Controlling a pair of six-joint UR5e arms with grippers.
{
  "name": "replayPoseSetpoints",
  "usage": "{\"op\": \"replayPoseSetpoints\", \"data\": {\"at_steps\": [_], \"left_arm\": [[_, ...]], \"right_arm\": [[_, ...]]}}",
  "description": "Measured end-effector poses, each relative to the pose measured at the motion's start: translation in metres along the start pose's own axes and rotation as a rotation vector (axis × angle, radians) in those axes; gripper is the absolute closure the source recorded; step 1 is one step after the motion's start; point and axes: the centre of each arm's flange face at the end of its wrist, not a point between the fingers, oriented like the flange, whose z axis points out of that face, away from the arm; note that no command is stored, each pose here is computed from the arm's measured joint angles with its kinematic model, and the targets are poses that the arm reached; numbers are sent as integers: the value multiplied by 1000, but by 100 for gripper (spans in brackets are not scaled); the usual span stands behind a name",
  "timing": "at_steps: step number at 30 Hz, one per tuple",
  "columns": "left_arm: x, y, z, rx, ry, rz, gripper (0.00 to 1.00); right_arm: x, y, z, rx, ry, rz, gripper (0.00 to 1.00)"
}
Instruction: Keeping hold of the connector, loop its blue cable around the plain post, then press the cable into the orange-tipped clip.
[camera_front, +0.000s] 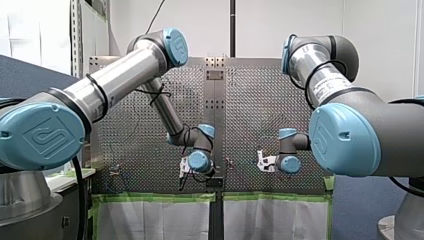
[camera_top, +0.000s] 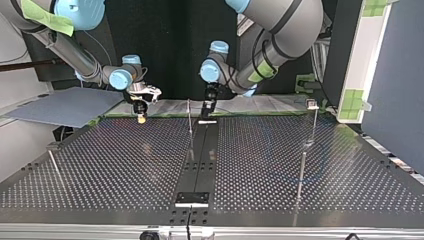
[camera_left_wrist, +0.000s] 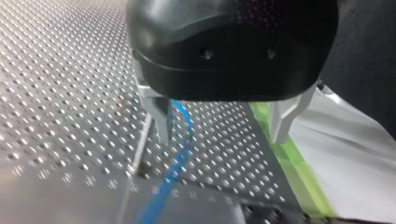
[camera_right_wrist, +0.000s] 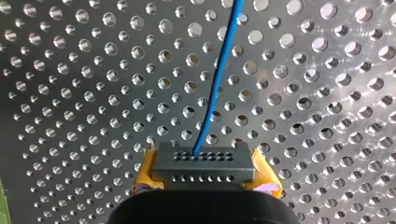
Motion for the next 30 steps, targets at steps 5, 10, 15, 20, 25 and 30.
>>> {"op": "replayPoseSetpoints", "data": {"at_steps": [5,10,15,20,25,30], "left_arm": [[-13,-12,-9,14,-17,7,0],[-9,-22,-19,31,-7,25,0],[0,-32,-32,40,6,50,0],[-2,-42,-40,51,-6,55,0],[-8,-50,-44,65,-24,53,0],[-9,-54,-47,70,-27,52,0]], "right_arm": [[-1,0,-1,1,-5,0,100],[-1,0,-1,1,-7,1,100],[-1,0,-1,-1,-7,2,100],[-1,0,-1,0,-7,2,100],[-1,0,-1,1,-7,2,100],[-1,0,-1,2,-8,4,100]]}}
